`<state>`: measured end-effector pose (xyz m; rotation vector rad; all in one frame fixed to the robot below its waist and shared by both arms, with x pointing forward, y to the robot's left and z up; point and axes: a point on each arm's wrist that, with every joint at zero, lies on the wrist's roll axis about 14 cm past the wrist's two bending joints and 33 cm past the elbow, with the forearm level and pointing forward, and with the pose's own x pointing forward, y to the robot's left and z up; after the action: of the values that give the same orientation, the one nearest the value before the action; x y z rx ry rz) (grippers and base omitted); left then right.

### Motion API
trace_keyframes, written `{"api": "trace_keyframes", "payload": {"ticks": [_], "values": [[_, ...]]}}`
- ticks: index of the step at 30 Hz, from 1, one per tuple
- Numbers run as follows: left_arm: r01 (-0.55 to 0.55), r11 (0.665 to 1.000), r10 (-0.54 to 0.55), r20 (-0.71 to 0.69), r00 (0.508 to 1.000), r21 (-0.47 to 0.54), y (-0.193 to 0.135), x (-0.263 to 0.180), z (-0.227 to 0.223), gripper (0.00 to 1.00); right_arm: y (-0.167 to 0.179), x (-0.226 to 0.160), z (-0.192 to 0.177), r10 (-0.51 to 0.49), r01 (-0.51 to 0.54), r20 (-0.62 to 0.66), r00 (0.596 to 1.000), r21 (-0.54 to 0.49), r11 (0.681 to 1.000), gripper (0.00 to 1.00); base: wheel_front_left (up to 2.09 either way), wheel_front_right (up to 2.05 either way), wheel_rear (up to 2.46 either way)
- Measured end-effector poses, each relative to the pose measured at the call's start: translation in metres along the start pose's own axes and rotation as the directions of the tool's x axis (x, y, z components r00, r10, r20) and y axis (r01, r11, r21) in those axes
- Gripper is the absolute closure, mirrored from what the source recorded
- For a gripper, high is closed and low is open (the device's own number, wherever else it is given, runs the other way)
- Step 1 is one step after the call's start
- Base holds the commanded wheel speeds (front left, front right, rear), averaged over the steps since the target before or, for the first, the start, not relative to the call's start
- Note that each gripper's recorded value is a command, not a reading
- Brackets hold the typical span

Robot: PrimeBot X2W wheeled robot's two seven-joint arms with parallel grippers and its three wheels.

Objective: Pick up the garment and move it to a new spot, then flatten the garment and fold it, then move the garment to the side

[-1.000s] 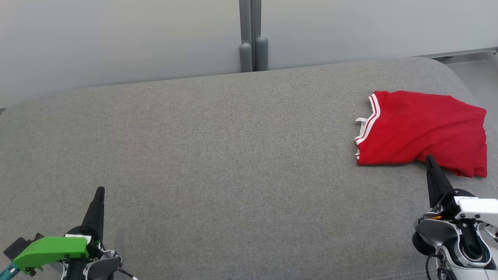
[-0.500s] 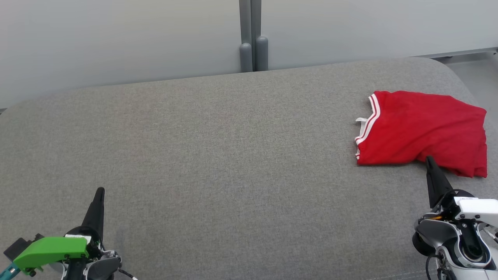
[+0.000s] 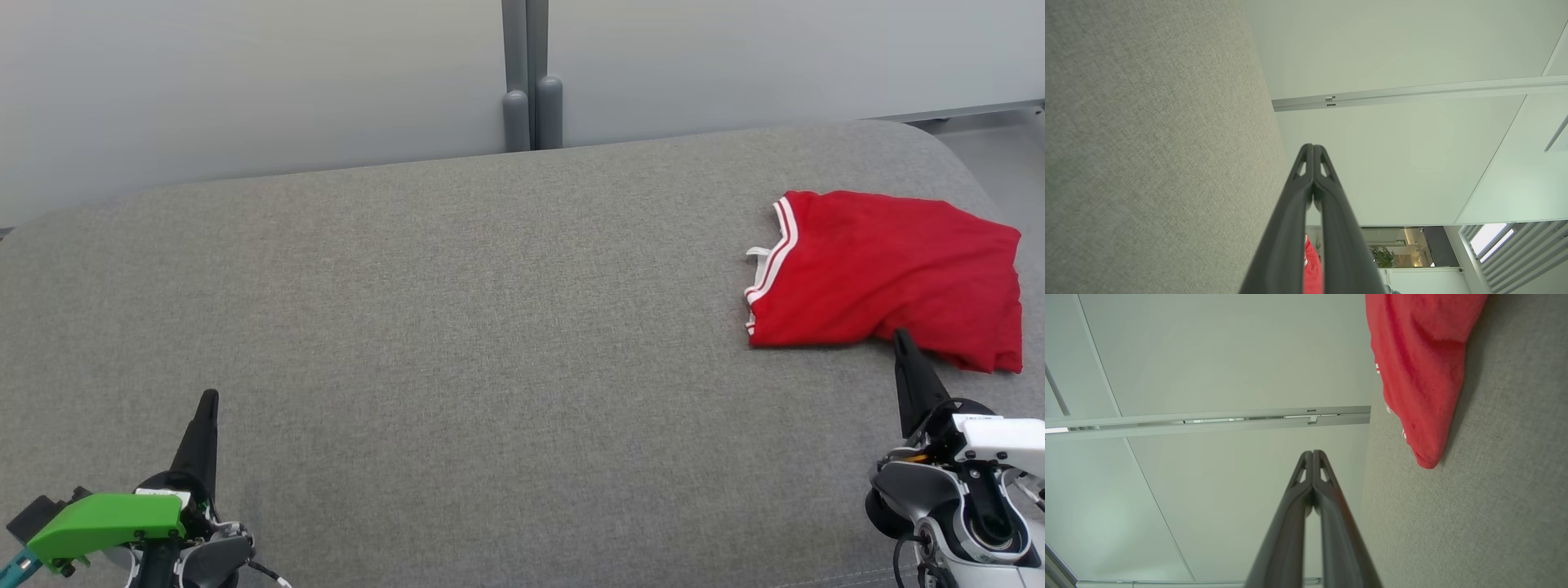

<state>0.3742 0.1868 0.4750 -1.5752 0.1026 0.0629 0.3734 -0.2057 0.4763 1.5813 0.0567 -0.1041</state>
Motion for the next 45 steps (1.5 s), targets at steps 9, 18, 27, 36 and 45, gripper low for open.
{"api": "trace_keyframes", "payload": {"ticks": [9, 18, 27, 36, 45], "values": [[0.0, 1.0, 0.0, 0.001, 1.0, 0.0, 0.0001, 0.0, 0.0002, 1.0, -0.0005, -0.0001, 0.0001, -0.002, 0.002, 0.001, 1.0, 0.001, 1.0, 1.0, 0.0, 0.0, 0.0], [0.0, 1.0, 0.0, 0.001, 1.0, 0.0, 0.0002, 0.0, 0.0004, 1.0, -0.0008, -0.0001, 0.0004, -0.002, 0.002, 0.002, 1.0, 0.001, 1.0, 1.0, 0.0, 0.0, 0.0], [-0.001, 1.0, 0.001, 0.002, 1.0, -0.001, 0.0005, -0.0001, 0.0005, 1.0, -0.0015, -0.0002, 0.0005, -0.004, 0.004, 0.003, 1.0, 0.002, 1.0, 1.0, 0.0, 0.0, 0.0], [-0.002, 1.0, 0.002, 0.002, 1.0, -0.001, 0.0007, -0.0001, 0.0006, 1.0, -0.0017, -0.0002, 0.0004, -0.005, 0.005, 0.003, 1.0, 0.003, 1.0, 1.0, 0.0, 0.0, 0.0], [-0.002, 1.0, 0.002, 0.002, 1.0, -0.001, 0.0008, -0.0001, 0.0006, 1.0, -0.0018, -0.0002, 0.0005, -0.005, 0.005, 0.003, 1.0, 0.003, 1.0, 1.0, 0.0, 0.0, 0.0]]}}
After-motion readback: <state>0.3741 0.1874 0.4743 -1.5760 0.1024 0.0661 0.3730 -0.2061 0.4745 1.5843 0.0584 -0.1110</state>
